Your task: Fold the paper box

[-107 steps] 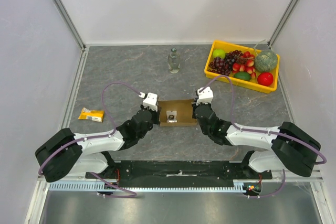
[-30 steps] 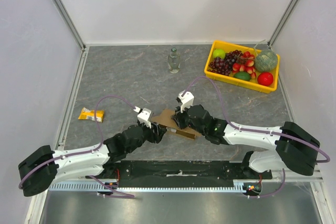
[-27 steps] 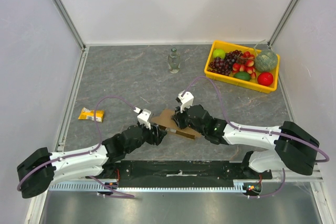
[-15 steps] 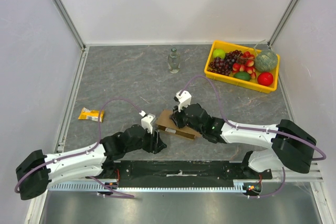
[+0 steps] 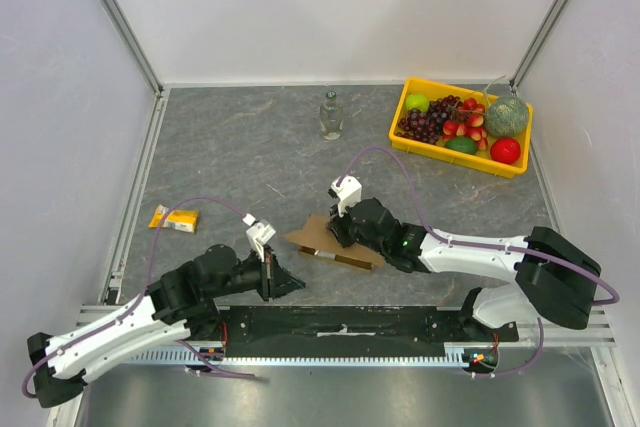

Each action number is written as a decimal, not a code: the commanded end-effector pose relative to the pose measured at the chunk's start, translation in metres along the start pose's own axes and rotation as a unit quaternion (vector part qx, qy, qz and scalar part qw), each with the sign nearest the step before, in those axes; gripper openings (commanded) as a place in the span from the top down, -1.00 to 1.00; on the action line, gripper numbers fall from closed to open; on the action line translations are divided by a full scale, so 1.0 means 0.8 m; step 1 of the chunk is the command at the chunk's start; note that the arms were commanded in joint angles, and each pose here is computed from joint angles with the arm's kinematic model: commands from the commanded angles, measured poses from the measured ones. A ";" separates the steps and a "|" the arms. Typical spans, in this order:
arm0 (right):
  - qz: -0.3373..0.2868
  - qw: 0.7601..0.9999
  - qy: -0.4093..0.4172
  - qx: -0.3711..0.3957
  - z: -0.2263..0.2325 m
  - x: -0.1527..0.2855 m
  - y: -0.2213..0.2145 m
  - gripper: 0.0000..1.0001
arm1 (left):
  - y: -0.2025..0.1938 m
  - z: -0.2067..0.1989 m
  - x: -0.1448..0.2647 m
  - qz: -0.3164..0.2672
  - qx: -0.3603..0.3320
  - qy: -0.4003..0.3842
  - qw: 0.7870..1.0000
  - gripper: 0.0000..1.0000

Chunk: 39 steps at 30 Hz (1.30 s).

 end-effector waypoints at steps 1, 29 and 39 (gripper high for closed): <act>0.003 1.000 0.003 0.021 -0.003 0.008 0.000 0.63 | 0.010 -0.036 0.024 -0.016 0.005 -0.058 0.998 0.80; 0.028 0.998 -0.007 0.064 -0.013 0.015 -0.031 0.68 | 0.147 -0.038 -0.028 -0.199 -0.069 0.159 0.965 0.96; 0.028 0.998 -0.026 0.055 -0.018 0.015 -0.038 0.70 | 0.068 0.019 -0.038 -0.143 -0.025 0.093 0.985 0.96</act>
Point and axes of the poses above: each gripper's point midway between its finger pads, its own x axis back along the fingers, its own z axis along the line the jaws close on, y = z × x, the point moved 4 cm from there along x, back along the fingers, and after that the axes turned 13 degrees about x, right-handed, at the moved point
